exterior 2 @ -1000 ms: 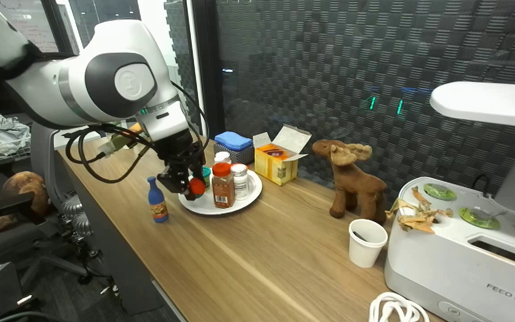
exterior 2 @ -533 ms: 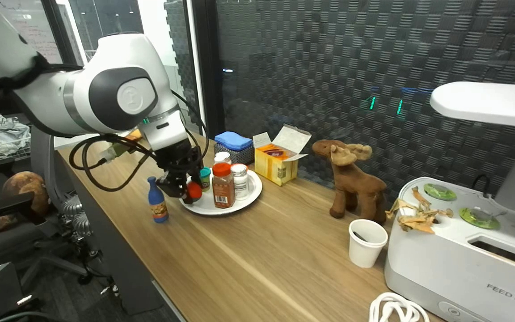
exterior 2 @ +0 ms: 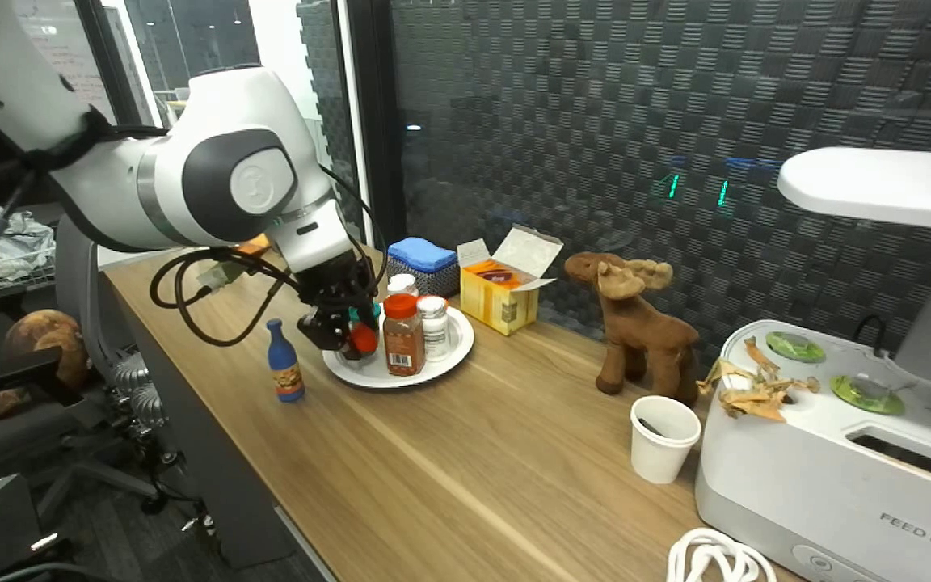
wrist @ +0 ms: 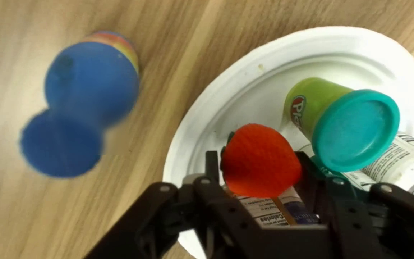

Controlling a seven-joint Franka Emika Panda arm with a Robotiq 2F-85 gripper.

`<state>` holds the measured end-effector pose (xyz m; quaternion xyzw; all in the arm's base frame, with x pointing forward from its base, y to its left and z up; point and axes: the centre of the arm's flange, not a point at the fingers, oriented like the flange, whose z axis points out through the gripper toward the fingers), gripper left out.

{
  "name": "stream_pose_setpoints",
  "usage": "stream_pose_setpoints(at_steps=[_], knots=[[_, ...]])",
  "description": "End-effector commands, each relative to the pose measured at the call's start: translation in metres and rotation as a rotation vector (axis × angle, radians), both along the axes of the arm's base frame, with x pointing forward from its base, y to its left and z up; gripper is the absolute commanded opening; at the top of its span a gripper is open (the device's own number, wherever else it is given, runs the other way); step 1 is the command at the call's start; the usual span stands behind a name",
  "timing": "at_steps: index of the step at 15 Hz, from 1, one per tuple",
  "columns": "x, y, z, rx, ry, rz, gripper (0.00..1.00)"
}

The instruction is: Pick up all the objects surrounding the white plate and arrange them on the plate

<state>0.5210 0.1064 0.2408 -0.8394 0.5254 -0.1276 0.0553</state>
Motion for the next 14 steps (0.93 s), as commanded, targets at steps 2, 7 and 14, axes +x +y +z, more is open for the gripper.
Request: stream_pose_setpoints(at_steps=[2, 7, 14], knots=[[0.005, -0.003, 0.009, 0.009, -0.053, -0.004, 0.95], [0.002, -0.012, 0.019, 0.016, -0.087, -0.022, 1.0], [-0.007, -0.022, 0.057, 0.006, -0.152, -0.04, 1.0]])
